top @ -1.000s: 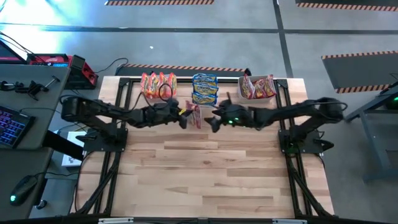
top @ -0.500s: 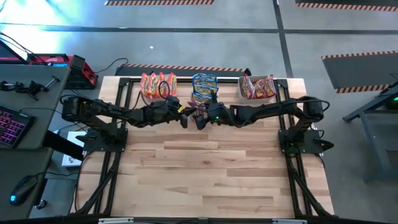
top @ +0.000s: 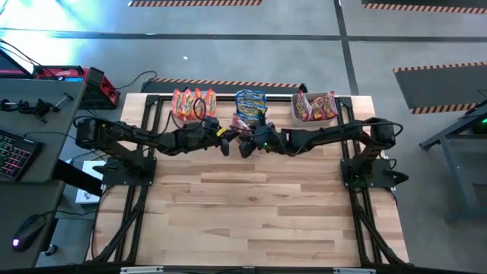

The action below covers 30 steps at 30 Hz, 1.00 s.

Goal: Sort Maruchan noodles
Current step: Put the red noodle pack into the gray bin

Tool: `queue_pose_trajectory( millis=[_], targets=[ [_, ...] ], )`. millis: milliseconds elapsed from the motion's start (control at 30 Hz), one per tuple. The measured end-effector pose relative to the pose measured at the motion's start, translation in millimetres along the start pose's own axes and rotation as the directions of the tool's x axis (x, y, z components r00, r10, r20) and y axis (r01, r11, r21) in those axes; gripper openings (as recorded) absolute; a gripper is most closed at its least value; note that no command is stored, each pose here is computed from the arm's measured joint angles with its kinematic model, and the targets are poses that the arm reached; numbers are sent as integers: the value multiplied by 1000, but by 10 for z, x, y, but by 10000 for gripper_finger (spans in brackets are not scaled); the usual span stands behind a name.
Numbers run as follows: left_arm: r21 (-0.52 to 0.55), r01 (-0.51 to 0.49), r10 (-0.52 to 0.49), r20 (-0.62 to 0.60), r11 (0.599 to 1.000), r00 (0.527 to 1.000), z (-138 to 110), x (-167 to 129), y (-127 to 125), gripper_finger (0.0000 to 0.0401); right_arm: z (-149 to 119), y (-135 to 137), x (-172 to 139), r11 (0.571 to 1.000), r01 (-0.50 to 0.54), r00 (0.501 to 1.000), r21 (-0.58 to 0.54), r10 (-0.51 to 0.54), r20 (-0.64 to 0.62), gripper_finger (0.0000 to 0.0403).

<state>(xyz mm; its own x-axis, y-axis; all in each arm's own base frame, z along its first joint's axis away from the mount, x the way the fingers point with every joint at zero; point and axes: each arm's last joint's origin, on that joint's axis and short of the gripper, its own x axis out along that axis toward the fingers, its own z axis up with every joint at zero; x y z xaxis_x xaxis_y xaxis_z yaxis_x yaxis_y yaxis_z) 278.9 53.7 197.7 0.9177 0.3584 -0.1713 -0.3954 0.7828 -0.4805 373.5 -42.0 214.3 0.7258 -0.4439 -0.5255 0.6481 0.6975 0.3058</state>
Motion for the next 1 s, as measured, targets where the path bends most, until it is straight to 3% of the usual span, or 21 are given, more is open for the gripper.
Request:
queue_pose_trajectory(
  millis=[133, 200, 500, 700, 867, 1000],
  targets=[
    [45, -8, 8, 4, 999, 1000, 0, 0, 3, 0, 3, 0, 0, 1000, 2, 1000, -29, -2, 5, 74],
    [101, -16, 16, 1, 995, 1000, -4, -1, 8, 2, 3, -1, 0, 999, 5, 1000, -46, -5, 6, 61],
    [261, -46, 56, -31, 964, 998, 57, -103, 8, 74, 245, -234, -187, 999, -3, 997, -37, 1, -74, 65],
    [332, -70, 87, -37, 941, 995, 86, -226, 21, 112, 751, -658, -637, 993, 117, 969, -2, -115, -218, 65],
    [335, -51, 72, -50, 941, 996, 69, -243, 27, 107, 1207, -1165, -914, 946, 323, 882, -5, -304, -360, 66],
    [334, -28, 54, -67, 942, 996, 58, -238, 25, 96, 1329, -1576, -926, 924, 381, 831, 42, -323, -453, 66]
  ],
)
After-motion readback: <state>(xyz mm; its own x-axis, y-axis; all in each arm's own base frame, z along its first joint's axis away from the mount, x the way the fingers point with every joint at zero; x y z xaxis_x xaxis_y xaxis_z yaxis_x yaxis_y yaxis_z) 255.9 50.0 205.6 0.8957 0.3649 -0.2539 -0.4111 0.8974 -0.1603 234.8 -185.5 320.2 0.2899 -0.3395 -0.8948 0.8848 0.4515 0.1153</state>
